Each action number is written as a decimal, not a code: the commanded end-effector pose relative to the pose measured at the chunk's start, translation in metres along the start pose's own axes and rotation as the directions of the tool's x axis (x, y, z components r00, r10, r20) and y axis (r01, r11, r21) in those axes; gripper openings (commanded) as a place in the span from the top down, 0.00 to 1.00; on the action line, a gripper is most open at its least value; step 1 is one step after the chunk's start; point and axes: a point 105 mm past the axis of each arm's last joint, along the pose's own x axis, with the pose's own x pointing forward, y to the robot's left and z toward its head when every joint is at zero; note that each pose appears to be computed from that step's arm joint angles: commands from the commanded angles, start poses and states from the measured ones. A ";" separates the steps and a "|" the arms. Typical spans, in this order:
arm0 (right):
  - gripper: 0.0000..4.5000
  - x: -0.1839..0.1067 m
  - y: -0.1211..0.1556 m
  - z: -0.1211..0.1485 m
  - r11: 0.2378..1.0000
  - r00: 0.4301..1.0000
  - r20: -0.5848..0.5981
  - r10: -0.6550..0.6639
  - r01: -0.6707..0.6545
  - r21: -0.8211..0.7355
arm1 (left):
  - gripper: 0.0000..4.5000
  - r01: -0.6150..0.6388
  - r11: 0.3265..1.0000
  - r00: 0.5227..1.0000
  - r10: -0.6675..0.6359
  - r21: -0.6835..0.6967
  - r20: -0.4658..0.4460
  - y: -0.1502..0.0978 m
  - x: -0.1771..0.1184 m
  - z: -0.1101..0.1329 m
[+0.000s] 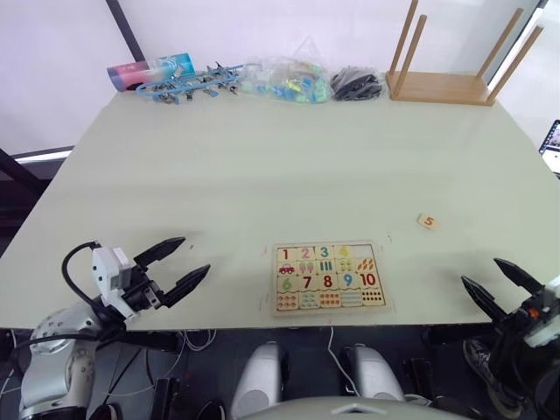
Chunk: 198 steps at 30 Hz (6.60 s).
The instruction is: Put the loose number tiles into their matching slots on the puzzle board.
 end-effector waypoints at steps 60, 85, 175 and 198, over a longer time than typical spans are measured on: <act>0.02 0.077 -0.031 0.021 0.975 0.972 -0.146 0.185 -0.201 -0.099 | 0.00 0.328 0.938 0.945 -0.327 0.109 -0.033 -0.001 0.010 0.027; 0.13 0.136 -0.040 0.011 0.885 0.837 -0.405 0.368 -0.449 -0.122 | 0.00 0.540 0.825 0.840 -0.540 0.165 -0.051 -0.023 0.019 0.043; 0.80 0.165 0.121 0.046 0.407 0.463 -0.716 0.523 -0.873 -0.267 | 0.00 0.690 0.704 0.722 -0.685 0.167 -0.094 -0.034 0.019 0.035; 0.01 0.164 0.108 0.067 0.448 0.496 -0.614 0.614 -0.859 -0.247 | 0.00 0.686 0.707 0.726 -0.682 0.173 -0.090 -0.033 0.020 0.036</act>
